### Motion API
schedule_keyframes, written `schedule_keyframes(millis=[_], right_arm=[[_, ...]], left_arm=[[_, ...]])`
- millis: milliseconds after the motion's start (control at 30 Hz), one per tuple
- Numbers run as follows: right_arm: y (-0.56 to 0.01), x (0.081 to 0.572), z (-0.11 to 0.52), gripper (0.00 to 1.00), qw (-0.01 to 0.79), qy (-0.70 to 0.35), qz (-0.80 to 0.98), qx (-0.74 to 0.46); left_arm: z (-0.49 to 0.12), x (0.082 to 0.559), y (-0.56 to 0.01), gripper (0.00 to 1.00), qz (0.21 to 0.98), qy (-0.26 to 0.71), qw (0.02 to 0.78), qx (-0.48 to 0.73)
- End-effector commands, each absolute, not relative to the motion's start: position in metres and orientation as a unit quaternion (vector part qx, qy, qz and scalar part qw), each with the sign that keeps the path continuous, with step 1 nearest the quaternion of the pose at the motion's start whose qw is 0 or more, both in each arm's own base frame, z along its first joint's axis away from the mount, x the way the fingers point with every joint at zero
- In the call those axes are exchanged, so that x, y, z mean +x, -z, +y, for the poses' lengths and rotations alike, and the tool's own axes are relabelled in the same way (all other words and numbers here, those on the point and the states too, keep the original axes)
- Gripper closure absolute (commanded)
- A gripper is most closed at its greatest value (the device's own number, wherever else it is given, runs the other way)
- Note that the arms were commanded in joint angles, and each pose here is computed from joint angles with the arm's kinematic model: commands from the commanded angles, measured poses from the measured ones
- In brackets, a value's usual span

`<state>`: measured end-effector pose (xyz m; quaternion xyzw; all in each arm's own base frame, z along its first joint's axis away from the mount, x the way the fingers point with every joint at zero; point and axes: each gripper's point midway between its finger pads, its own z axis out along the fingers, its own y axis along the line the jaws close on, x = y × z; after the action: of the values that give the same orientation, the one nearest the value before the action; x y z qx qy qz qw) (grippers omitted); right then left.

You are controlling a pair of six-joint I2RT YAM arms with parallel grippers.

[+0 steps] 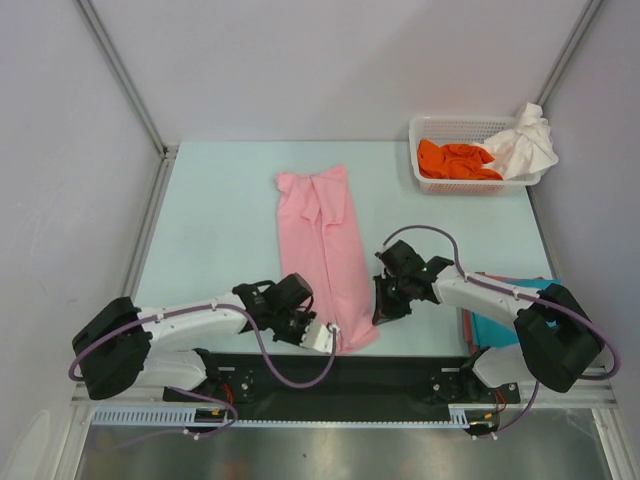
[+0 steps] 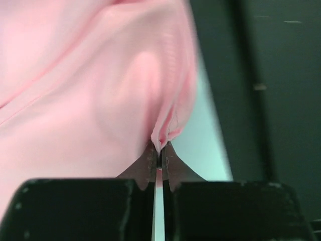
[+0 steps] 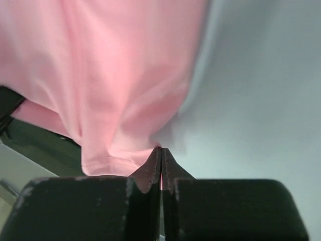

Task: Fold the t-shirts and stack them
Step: Fold the tshirt

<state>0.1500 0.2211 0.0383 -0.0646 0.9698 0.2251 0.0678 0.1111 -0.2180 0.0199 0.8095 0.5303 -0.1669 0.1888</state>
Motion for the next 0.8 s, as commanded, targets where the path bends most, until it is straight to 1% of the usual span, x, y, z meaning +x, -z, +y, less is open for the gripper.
schedule_keyframes(millis=[0,33,67,133,200,233,300,433,467,533,567,633,667,733,767], right_arm=[[-0.064,0.163,0.227,0.96,0.088,-0.226,0.966,-0.093],[-0.061,0.160,0.224,0.90,0.082,-0.222,0.967,-0.098],[-0.058,0.155,0.220,0.91,0.076,-0.217,0.968,-0.100],[-0.047,0.143,0.207,0.96,0.060,-0.204,0.972,-0.098],[-0.047,0.139,0.204,0.97,0.054,-0.206,0.972,-0.101],[-0.052,0.142,0.207,1.00,0.061,-0.213,0.970,-0.104],[-0.061,0.150,0.216,1.00,0.077,-0.229,0.965,-0.105],[-0.083,0.185,0.236,1.00,0.106,-0.266,0.954,-0.085],[-0.096,0.200,0.243,1.00,0.124,-0.278,0.949,-0.084],[-0.094,0.218,0.251,1.00,0.129,-0.282,0.947,-0.082],[-0.105,0.238,0.255,1.00,0.149,-0.289,0.942,-0.077],[-0.099,0.264,0.262,1.00,0.154,-0.296,0.940,-0.065],[-0.109,0.289,0.266,1.00,0.176,-0.306,0.934,-0.055],[-0.113,0.315,0.268,1.00,0.189,-0.312,0.930,-0.041],[-0.101,0.330,0.265,1.00,0.185,-0.303,0.934,-0.029]], left_arm=[[-0.236,0.153,-0.053,1.00,0.543,0.145,0.265,0.783],[-0.236,0.155,-0.054,1.00,0.536,0.138,0.271,0.788],[-0.235,0.154,-0.052,1.00,0.534,0.138,0.271,0.789],[-0.237,0.154,-0.052,1.00,0.537,0.142,0.274,0.785],[-0.242,0.160,-0.059,1.00,0.545,0.145,0.285,0.775],[-0.243,0.162,-0.063,1.00,0.558,0.150,0.289,0.763],[-0.245,0.176,-0.077,1.00,0.579,0.164,0.303,0.739],[-0.238,0.202,-0.101,1.00,0.633,0.189,0.316,0.681],[-0.231,0.218,-0.109,1.00,0.651,0.187,0.326,0.660],[-0.225,0.227,-0.113,0.99,0.669,0.195,0.324,0.640],[-0.219,0.240,-0.118,1.00,0.682,0.191,0.332,0.623],[-0.213,0.253,-0.115,1.00,0.704,0.194,0.325,0.601],[-0.207,0.270,-0.122,1.00,0.715,0.188,0.340,0.582],[-0.200,0.287,-0.115,1.00,0.738,0.186,0.334,0.556],[-0.194,0.301,-0.121,1.00,0.745,0.179,0.344,0.543]])
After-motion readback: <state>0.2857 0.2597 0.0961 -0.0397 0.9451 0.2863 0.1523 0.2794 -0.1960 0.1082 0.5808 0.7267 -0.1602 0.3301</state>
